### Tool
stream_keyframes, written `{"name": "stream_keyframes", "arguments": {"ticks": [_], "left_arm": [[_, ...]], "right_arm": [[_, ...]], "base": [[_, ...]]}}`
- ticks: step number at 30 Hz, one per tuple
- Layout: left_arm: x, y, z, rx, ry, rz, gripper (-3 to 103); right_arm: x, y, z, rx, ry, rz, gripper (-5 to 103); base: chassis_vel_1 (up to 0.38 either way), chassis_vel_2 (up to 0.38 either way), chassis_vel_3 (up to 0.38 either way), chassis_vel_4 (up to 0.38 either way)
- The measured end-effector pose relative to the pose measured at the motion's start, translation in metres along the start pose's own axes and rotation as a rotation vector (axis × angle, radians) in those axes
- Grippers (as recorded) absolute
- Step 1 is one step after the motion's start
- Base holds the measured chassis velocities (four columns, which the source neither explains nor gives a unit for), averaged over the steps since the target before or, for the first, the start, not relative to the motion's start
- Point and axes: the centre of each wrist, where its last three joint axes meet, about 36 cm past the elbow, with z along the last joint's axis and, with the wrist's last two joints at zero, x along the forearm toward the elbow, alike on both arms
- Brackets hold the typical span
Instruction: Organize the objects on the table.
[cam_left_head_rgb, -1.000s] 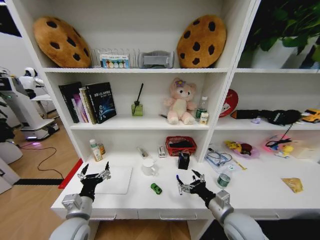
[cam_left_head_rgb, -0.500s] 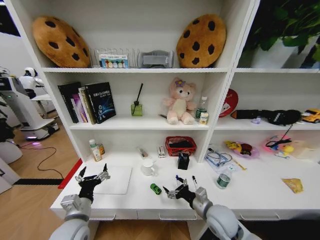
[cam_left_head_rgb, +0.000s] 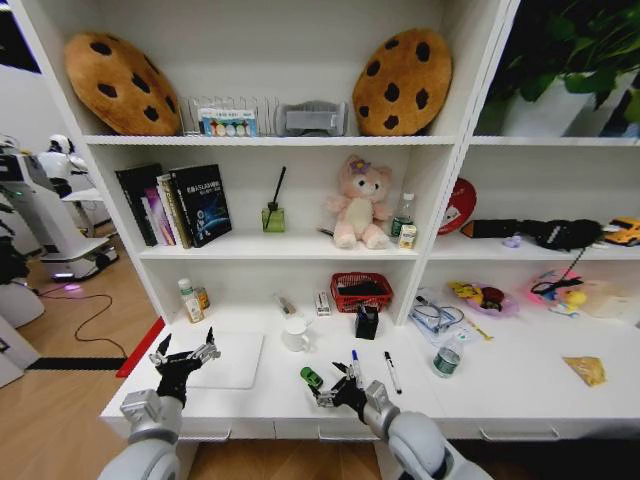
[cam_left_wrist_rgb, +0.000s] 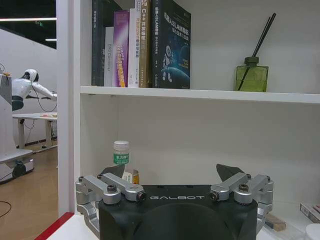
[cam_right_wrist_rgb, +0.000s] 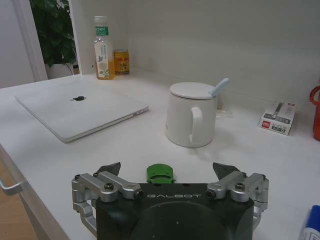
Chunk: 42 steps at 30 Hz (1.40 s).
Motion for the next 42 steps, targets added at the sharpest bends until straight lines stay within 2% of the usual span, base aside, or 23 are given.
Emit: {"name": "stream_keyframes", "arguments": {"ticks": [11, 18, 19, 26, 33, 38, 40, 42], "left_arm": [[0.0, 0.0, 0.0, 0.0, 0.0, 0.0, 100], [0.0, 0.0, 0.0, -0.001, 0.0, 0.0, 100], [0.0, 0.0, 0.0, -0.001, 0.0, 0.0, 100], [0.0, 0.0, 0.0, -0.001, 0.0, 0.0, 100], [0.0, 0.0, 0.0, 0.0, 0.0, 0.001, 100], [0.0, 0.0, 0.0, 0.0, -0.001, 0.001, 100], [0.0, 0.0, 0.0, 0.0, -0.001, 0.001, 100], [0.0, 0.0, 0.0, 0.0, -0.001, 0.001, 100]], "right_arm": [[-0.033, 0.005, -0.005, -0.065, 0.041, -0.009, 100], [-0.042, 0.006, -0.009, -0.082, 0.068, -0.007, 100], [-0.044, 0.007, -0.009, -0.082, 0.072, -0.006, 103], [-0.05, 0.013, -0.008, -0.074, 0.09, -0.017, 86], [-0.053, 0.017, -0.007, -0.078, 0.102, -0.015, 79], [-0.052, 0.02, -0.003, -0.081, 0.113, -0.016, 77], [-0.051, 0.023, 0.0, -0.083, 0.118, -0.016, 83], [-0.052, 0.024, 0.002, -0.084, 0.12, -0.015, 83]], "base": [[0.0, 0.0, 0.0, 0.0], [0.0, 0.0, 0.0, 0.0], [0.0, 0.0, 0.0, 0.0], [0.0, 0.0, 0.0, 0.0], [0.0, 0.0, 0.0, 0.0], [0.0, 0.0, 0.0, 0.0], [0.0, 0.0, 0.0, 0.0], [0.0, 0.0, 0.0, 0.0]]}}
